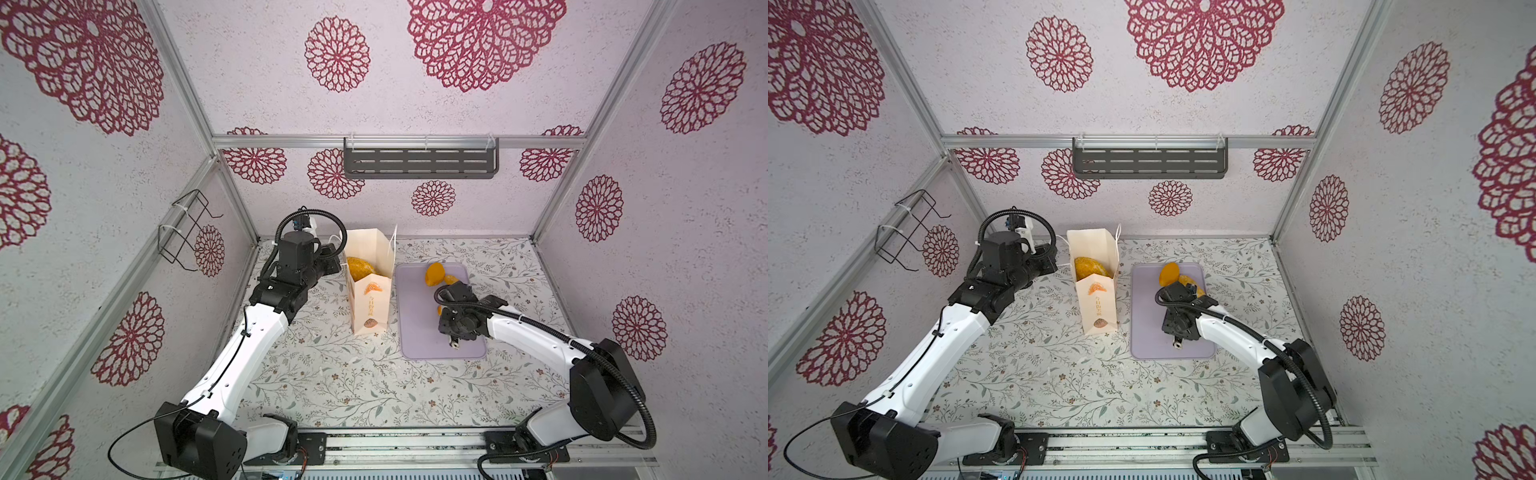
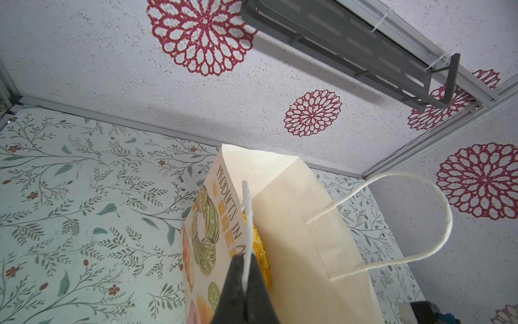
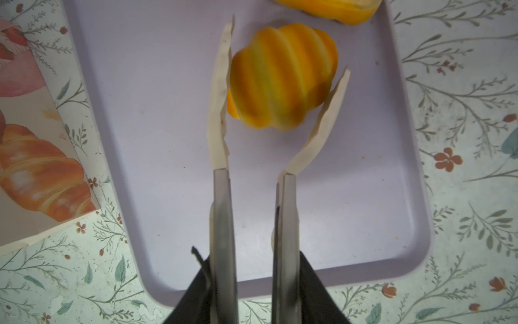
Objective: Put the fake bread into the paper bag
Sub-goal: 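Lower the open tongs toward the striped yellow roll on the tray, then close the tongs on the striped yellow roll and lift it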
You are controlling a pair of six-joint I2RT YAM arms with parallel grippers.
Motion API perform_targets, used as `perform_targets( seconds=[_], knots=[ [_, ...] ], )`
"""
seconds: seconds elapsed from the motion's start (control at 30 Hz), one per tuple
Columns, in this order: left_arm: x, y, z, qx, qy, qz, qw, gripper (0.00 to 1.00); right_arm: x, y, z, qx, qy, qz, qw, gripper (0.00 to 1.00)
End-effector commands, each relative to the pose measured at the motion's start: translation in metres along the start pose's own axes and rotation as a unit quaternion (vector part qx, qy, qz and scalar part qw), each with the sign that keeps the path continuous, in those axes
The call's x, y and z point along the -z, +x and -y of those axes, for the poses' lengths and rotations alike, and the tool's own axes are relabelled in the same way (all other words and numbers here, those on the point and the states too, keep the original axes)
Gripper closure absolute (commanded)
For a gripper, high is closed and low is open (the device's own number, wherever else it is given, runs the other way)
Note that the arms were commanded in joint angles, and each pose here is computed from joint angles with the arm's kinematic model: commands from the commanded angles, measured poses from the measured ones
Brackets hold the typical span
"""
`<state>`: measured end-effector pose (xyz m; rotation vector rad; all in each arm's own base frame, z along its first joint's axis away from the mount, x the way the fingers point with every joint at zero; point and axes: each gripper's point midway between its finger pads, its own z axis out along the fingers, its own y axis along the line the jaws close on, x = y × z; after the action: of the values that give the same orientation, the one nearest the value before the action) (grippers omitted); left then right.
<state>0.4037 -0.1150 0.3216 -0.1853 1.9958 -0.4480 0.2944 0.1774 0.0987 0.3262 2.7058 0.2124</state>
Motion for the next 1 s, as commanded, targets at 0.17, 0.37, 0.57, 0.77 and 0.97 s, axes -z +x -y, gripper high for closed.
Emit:
perform_targets(
  seconds=[0.17,0.37,0.57,0.77,0.97],
  knots=[
    [0.0,-0.005,0.008,-0.008,0.013,0.006,1.0,1.0,0.005,-0.003,-0.003,-0.002,-0.013,0.002,1.0,0.68],
    [0.002,-0.006,0.008,-0.008,0.014,0.008,1.0,1.0,0.016,-0.004,-0.007,-0.009,-0.034,0.007,0.999,0.72],
    [0.003,-0.006,0.007,-0.009,0.009,0.01,1.0,1.0,0.027,-0.002,-0.009,-0.019,-0.055,0.014,0.998,0.73],
    [0.001,-0.004,0.006,-0.009,0.007,0.008,1.0,1.0,0.039,-0.002,-0.011,-0.016,-0.069,0.022,0.997,0.74],
    [0.004,-0.006,0.007,-0.006,0.008,0.013,1.0,1.0,0.047,-0.003,-0.022,0.014,-0.097,0.026,0.995,0.74]
  ],
)
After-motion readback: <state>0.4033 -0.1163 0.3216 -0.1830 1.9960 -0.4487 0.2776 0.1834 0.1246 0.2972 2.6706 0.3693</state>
